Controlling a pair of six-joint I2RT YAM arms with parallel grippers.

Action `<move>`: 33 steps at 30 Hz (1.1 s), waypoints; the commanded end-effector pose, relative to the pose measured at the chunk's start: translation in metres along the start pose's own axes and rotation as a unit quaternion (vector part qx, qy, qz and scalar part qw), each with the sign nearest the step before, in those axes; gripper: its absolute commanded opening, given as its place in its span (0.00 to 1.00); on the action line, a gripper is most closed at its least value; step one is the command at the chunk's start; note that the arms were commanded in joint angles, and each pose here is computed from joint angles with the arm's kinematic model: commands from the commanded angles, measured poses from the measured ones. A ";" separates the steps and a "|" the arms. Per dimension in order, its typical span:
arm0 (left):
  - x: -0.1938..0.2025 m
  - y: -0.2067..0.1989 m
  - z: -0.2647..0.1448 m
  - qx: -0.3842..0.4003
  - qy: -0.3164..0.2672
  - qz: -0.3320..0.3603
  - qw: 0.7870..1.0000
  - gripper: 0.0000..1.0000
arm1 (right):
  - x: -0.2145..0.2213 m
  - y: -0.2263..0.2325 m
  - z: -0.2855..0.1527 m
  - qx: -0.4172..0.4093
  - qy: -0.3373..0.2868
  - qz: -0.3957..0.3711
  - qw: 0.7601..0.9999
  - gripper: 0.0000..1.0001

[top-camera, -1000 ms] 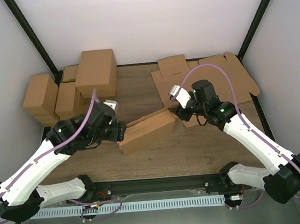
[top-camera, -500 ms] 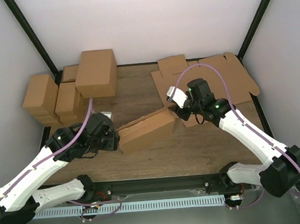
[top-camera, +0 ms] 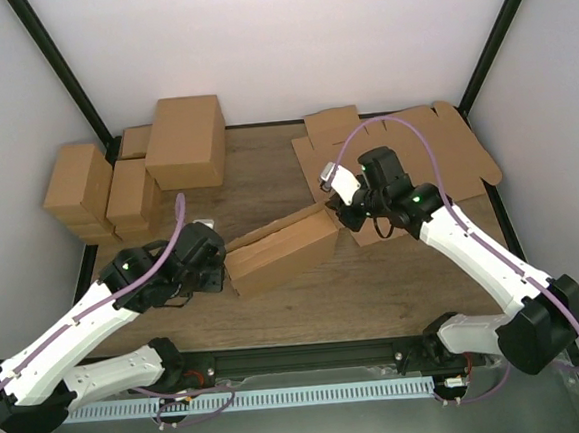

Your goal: Fold the paper box

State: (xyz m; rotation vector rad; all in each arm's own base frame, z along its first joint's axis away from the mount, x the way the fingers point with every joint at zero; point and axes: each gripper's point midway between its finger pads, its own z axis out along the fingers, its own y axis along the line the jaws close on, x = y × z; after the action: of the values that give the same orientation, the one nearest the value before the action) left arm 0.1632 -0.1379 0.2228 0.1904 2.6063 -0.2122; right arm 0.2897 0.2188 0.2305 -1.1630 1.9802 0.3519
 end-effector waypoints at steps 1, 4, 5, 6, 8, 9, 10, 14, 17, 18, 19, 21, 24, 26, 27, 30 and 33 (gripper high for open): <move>-0.004 -0.002 0.002 0.000 -0.006 -0.009 1.000 0.09 | -0.016 0.006 -0.008 -0.025 -0.003 0.065 0.998 0.01; -0.006 -0.007 0.003 0.007 -0.001 -0.020 1.000 0.04 | -0.015 0.015 -0.004 -0.038 0.019 0.109 0.993 0.01; -0.007 -0.009 0.002 0.009 -0.002 -0.028 1.000 0.04 | -0.014 0.016 -0.003 -0.037 0.026 0.128 0.991 0.01; -0.009 -0.011 0.001 0.013 -0.003 -0.034 0.999 0.04 | -0.014 0.017 -0.002 -0.038 0.034 0.144 0.988 0.01; -0.014 -0.014 -0.002 0.016 -0.007 -0.048 0.999 0.04 | -0.013 0.017 -0.001 -0.033 0.051 0.174 0.983 0.01; -0.017 -0.015 -0.004 0.017 -0.010 -0.053 0.998 0.04 | -0.011 0.016 0.001 -0.029 0.060 0.194 0.979 0.01; -0.019 -0.016 -0.005 0.019 -0.012 -0.060 0.998 0.04 | -0.011 0.015 0.001 -0.025 0.067 0.212 0.975 0.01; -0.027 -0.017 -0.010 0.028 -0.020 -0.092 0.995 0.04 | -0.009 0.012 0.001 -0.017 0.096 0.271 0.958 0.01; -0.030 -0.017 -0.011 0.038 -0.026 -0.107 0.993 0.04 | -0.010 0.013 -0.001 -0.017 0.097 0.292 0.951 0.01; -0.031 -0.016 -0.011 0.039 -0.028 -0.112 0.993 0.04 | -0.009 0.014 0.000 -0.017 0.096 0.293 0.951 0.01; -0.033 -0.015 -0.012 0.042 -0.030 -0.116 0.992 0.04 | -0.008 0.015 0.000 -0.018 0.096 0.294 0.951 0.01; -0.037 -0.012 -0.014 0.043 -0.036 -0.128 0.990 0.04 | -0.006 0.014 -0.001 -0.012 0.096 0.295 0.951 0.01; -0.044 -0.008 -0.017 0.052 -0.049 -0.153 0.986 0.04 | -0.006 0.014 -0.003 0.003 0.087 0.281 0.956 0.01; -0.050 -0.006 -0.019 0.068 -0.055 -0.177 0.980 0.04 | -0.007 0.011 -0.007 0.017 0.076 0.281 0.956 0.01; -0.053 -0.008 -0.018 0.082 -0.054 -0.186 0.978 0.04 | -0.008 0.010 -0.008 0.020 0.072 0.287 0.955 0.01; -0.059 -0.015 -0.014 0.123 -0.040 -0.214 0.968 0.04 | -0.013 0.011 -0.008 0.014 0.079 0.309 0.948 0.01; -0.058 -0.019 -0.005 0.137 -0.023 -0.229 0.964 0.04 | -0.012 0.014 -0.007 0.008 0.098 0.330 0.939 0.02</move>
State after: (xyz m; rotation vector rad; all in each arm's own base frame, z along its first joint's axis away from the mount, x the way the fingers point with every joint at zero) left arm 0.2031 -0.1395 0.2575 -0.3105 2.5224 -0.5543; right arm 0.2810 0.2245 0.2299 -0.5732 2.4703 0.5255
